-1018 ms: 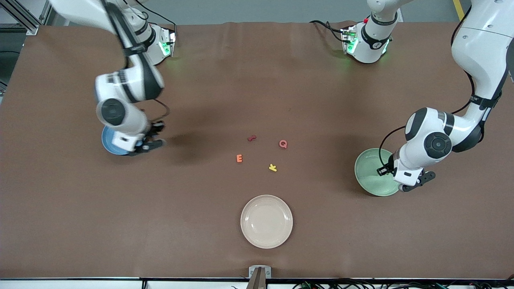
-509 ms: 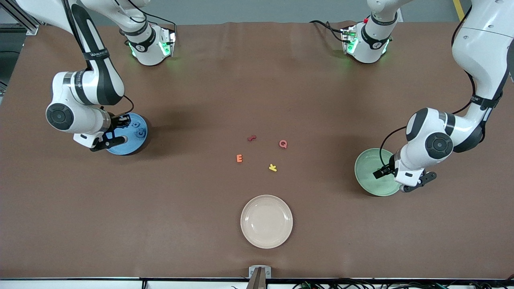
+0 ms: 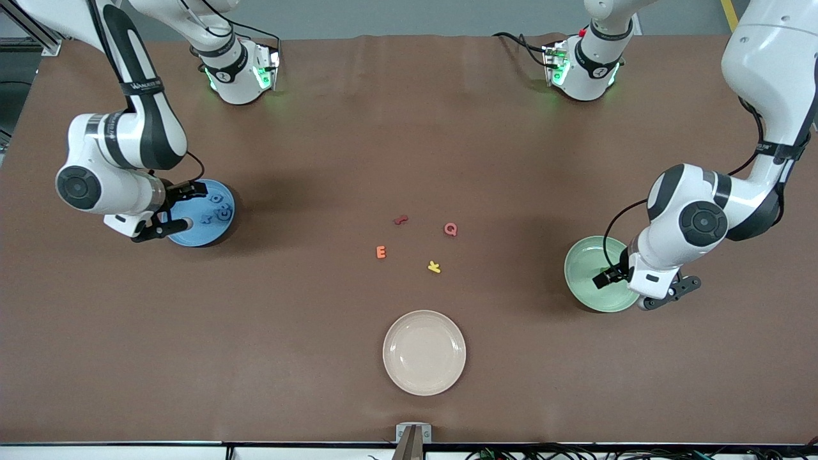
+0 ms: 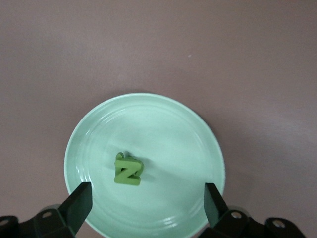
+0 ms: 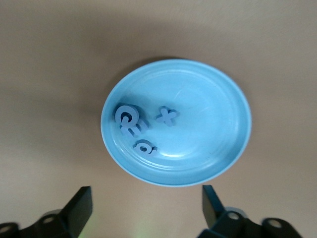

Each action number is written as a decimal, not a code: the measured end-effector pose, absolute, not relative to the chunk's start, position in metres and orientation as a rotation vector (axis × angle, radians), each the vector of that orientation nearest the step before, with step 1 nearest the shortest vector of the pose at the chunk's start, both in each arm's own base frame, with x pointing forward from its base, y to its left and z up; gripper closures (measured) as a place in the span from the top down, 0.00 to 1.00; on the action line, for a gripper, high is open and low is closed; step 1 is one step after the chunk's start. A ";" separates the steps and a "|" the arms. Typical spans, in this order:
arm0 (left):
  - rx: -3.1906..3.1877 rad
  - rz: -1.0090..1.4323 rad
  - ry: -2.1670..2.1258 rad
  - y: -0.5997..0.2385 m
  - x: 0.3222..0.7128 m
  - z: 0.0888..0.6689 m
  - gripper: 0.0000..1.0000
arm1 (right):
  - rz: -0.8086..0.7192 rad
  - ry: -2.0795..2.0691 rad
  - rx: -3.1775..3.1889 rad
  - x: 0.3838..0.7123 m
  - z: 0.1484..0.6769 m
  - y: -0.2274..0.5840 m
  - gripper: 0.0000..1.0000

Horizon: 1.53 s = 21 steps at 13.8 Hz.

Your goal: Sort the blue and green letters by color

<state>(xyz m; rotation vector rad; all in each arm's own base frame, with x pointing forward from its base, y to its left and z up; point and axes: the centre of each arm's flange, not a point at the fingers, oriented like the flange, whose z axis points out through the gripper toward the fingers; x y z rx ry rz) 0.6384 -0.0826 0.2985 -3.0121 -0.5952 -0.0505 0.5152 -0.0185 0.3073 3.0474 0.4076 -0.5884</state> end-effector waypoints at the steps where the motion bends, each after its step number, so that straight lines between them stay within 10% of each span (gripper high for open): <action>1: -3.004 -0.057 -0.571 -0.091 0.641 0.320 1.00 | -0.570 0.394 3.050 0.526 0.327 -0.022 1.00; 14: -2.965 -0.125 -0.274 -0.115 0.646 0.524 1.00 | -0.126 -0.100 3.071 0.593 0.567 -0.060 1.00; 21: -3.049 -0.111 -0.286 -0.114 0.621 0.579 1.00 | -0.293 -0.047 3.066 0.588 0.561 -0.038 1.00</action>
